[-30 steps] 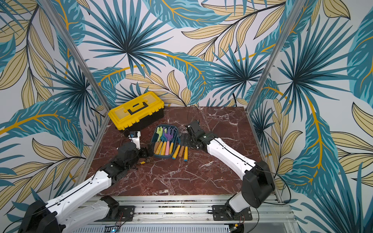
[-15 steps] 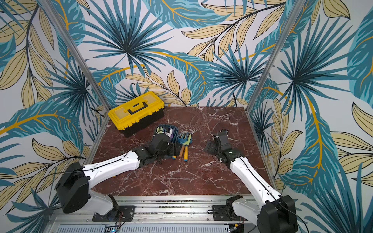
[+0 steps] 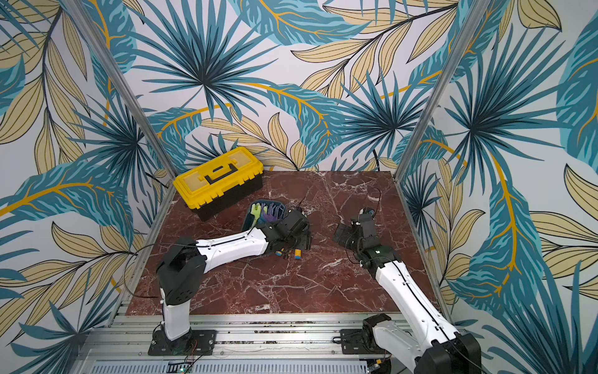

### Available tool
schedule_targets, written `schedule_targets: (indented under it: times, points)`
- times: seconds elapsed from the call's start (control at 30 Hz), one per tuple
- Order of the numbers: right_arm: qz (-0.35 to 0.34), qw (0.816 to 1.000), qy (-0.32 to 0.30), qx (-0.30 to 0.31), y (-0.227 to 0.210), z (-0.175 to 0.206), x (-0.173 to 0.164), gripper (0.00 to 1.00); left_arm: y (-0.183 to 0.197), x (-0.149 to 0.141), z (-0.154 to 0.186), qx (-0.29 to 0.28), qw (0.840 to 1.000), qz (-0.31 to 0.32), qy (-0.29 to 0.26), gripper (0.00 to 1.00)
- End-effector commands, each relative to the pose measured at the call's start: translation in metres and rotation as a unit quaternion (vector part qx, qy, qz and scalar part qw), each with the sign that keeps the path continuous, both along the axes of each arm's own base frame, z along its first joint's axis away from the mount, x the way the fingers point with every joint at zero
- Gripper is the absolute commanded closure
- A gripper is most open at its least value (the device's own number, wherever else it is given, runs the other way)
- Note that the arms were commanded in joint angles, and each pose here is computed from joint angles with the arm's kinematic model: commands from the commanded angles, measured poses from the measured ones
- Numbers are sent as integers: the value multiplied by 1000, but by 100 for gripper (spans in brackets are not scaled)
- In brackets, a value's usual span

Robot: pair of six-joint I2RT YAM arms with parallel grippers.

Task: Put the rake into the storage box
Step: Pick up the rake at the center of the board.

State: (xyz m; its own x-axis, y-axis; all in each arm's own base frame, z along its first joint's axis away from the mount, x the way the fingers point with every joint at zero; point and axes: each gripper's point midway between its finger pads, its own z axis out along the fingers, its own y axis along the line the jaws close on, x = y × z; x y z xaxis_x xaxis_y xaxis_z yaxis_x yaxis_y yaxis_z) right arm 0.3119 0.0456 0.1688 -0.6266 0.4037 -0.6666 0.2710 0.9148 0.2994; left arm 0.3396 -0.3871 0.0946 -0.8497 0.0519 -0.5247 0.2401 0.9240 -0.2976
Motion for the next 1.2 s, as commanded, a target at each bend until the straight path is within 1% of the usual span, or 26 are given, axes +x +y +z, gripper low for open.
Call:
schedule_targets:
  times: [0.0,0.23,0.33,0.57,0.77,0.93,1.17]
  points:
    - [4,1000,6,3,0,-8,-1,1,4,8,-2,36,999,10,0,27]
    - [7,1000,9,6,2,-11,1,1,5,17,-24,81,997,12,8,27]
    - [6,1000,10,6,1,-11,1,1,4,21,-32,90,996,10,12,27]
    - [8,1000,10,8,3,-12,1,1,3,27,-49,112,993,6,21,33]
    - [10,1000,11,10,4,-12,2,1,1,34,-59,131,991,-3,28,45]
    - [9,1000,11,10,3,-13,1,1,-2,40,-67,149,988,-9,32,49]
    - [8,1000,9,10,2,-11,1,1,-8,39,-69,151,988,-21,37,72]
